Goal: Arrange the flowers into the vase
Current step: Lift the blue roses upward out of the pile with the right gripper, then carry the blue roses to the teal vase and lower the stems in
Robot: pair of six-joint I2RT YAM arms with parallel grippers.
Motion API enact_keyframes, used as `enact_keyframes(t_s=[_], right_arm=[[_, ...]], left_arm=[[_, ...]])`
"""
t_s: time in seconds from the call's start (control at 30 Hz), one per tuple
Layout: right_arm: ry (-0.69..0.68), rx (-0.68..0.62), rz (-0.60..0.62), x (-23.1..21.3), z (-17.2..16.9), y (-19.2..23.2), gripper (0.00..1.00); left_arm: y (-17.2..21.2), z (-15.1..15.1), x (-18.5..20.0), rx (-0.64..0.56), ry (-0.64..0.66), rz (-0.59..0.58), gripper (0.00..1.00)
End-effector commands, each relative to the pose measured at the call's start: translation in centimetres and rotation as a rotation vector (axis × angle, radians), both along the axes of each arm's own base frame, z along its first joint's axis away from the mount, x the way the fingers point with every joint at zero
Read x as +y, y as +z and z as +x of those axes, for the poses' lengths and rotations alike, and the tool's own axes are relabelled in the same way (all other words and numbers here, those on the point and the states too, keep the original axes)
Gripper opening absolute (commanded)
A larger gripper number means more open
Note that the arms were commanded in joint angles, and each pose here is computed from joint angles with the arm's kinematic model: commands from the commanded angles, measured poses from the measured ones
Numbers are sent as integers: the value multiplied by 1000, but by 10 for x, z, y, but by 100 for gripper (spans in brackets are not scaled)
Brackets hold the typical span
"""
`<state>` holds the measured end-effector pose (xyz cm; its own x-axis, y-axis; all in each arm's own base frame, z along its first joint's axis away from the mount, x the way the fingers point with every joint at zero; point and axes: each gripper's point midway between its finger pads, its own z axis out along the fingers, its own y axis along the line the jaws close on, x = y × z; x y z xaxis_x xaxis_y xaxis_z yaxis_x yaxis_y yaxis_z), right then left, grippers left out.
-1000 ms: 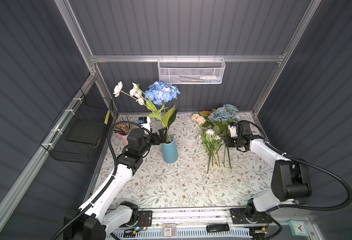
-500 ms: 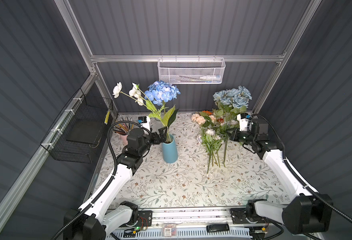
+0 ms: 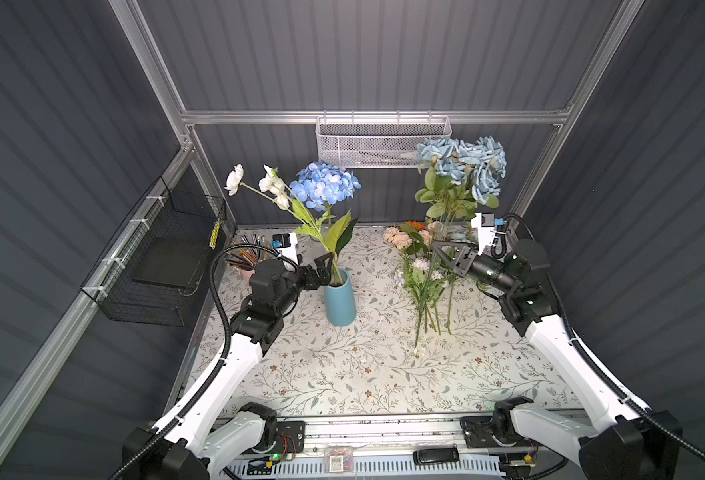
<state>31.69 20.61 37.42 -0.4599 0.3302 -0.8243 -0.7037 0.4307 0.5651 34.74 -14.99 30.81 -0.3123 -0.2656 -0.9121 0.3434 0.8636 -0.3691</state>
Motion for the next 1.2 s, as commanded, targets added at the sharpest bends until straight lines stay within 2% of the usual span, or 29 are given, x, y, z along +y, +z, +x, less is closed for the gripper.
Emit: enact_keyframes(t_s=[0.0,0.17,0.37,0.57,0.83,1.03,1.17], right_arm=[[36,-187,13,28,-7,31,0],[117,-347,40,65,-20,52,0],[185,-502,5,105,-29,71,0],[273,-618,8,140,-40,88,0],[312,-725,33,171,-45,102,0],[334,-760,44,192,-39,97,0],[335,-768,38,205,-31,87,0]], left_arm=[[2,-4,3,-19,8,24,100],[1,-7,8,-13,23,38,100],[6,-12,-1,-19,-36,29,100],[4,-13,3,2,-27,28,100],[-4,-19,24,53,23,34,100],[-11,-16,39,95,3,-72,100],[-16,-17,42,107,6,-82,100]])
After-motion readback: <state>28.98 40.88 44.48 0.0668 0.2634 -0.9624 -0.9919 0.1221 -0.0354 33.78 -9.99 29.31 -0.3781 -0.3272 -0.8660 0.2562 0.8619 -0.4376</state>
